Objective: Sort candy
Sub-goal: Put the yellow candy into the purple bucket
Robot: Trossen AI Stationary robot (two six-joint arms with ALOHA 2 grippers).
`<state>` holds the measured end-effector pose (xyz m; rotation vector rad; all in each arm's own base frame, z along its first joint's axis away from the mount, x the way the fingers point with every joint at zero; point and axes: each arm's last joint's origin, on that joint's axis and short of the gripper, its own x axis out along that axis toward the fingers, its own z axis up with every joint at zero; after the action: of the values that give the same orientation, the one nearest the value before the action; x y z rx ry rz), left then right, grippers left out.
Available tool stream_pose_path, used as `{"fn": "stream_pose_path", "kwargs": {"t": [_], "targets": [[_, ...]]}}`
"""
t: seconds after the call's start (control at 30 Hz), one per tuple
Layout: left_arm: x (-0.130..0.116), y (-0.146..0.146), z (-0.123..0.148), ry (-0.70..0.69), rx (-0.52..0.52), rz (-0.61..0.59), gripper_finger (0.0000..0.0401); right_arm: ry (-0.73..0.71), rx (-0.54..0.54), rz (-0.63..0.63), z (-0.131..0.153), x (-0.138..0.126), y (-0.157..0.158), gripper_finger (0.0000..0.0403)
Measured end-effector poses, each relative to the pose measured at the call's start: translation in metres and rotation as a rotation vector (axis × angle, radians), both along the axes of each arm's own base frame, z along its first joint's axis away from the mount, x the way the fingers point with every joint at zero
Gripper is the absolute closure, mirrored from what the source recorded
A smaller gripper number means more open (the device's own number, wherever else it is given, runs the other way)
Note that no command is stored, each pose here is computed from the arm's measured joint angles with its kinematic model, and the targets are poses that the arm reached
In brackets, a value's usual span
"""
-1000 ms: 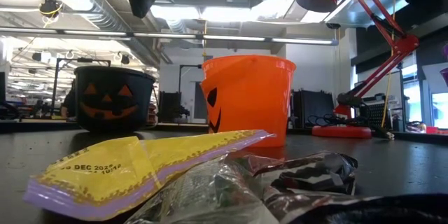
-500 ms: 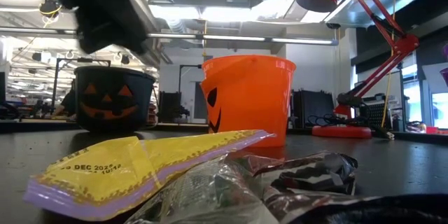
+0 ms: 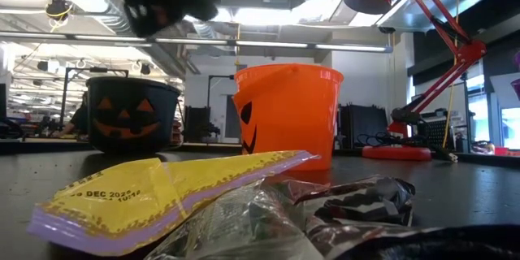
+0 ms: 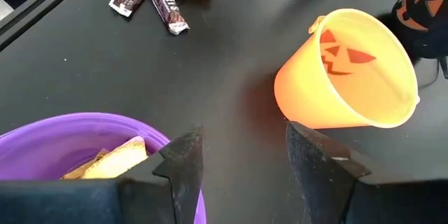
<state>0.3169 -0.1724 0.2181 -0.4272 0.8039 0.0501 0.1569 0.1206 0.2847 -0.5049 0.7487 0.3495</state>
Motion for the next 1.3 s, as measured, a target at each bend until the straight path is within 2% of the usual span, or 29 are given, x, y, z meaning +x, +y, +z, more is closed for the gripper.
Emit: {"fn": "stream_pose_path", "kwargs": {"t": [0.13,0.3,0.53,0.7,1.1,1.3], "targets": [[0.023,-0.01,-0.021,0.07,-0.026,-0.038,0.034,0.0,0.0,0.0,0.0,0.0,0.0,0.0205],[0.04,-0.014,-0.048,0.157,-0.053,-0.073,0.0301,0.0,0.0,0.0,0.0,0.0,0.0,0.0205],[0.046,-0.011,-0.067,0.215,-0.038,-0.063,0.0245,0.0,0.0,0.0,0.0,0.0,0.0,0.0205],[0.045,-0.008,-0.069,0.225,-0.009,-0.049,0.0221,0.0,0.0,0.0,0.0,0.0,0.0,0.0205],[0.044,-0.004,-0.079,0.279,0.044,-0.043,0.0218,0.0,0.0,-0.001,0.0,0.0,0.0,0.0205],[0.045,-0.003,-0.084,0.296,0.028,-0.054,0.0242,-0.001,0.0,-0.001,0.0,0.0,0.0,0.0205]]}}
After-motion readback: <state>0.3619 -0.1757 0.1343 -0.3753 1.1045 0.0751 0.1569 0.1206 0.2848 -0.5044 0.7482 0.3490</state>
